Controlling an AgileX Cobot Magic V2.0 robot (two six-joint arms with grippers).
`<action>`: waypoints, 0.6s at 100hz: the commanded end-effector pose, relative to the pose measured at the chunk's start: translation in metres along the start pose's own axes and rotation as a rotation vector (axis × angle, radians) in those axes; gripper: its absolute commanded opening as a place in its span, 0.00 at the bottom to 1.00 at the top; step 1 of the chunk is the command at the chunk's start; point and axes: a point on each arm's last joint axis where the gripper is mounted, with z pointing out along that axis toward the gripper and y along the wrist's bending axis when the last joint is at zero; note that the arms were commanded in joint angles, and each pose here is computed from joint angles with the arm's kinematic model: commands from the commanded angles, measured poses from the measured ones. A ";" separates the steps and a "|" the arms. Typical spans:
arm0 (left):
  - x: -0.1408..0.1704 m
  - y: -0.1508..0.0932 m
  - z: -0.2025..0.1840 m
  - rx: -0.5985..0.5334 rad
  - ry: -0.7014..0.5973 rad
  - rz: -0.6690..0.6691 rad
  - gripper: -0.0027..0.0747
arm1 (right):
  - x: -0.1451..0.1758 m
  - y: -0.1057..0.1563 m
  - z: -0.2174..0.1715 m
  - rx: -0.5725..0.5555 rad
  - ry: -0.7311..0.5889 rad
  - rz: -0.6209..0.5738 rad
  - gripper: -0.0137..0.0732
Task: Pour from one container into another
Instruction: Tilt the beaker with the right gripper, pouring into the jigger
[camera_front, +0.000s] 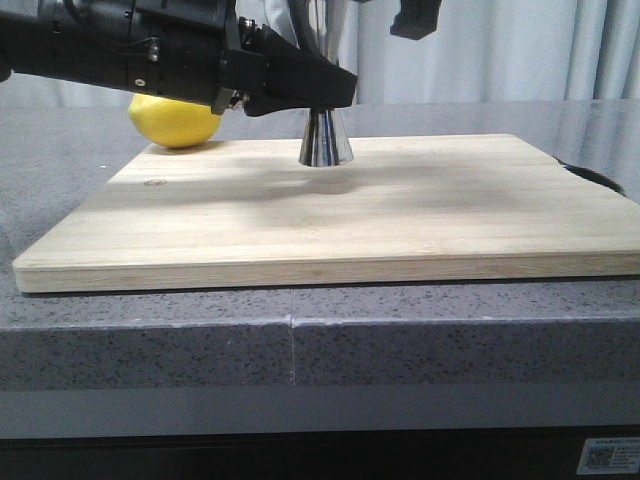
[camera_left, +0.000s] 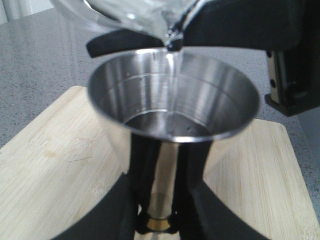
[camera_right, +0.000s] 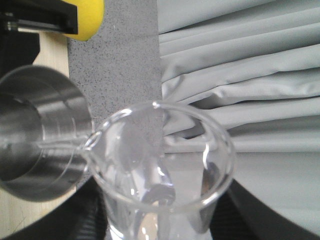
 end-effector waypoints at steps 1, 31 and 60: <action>-0.033 -0.007 -0.004 0.023 -0.124 0.029 0.04 | -0.006 -0.020 -0.013 0.068 -0.040 -0.025 0.46; -0.033 -0.007 -0.004 0.023 -0.124 0.029 0.04 | -0.006 -0.020 -0.013 0.069 -0.040 -0.031 0.46; -0.033 -0.007 -0.004 0.023 -0.124 0.029 0.04 | -0.006 -0.020 -0.013 0.069 -0.039 -0.033 0.46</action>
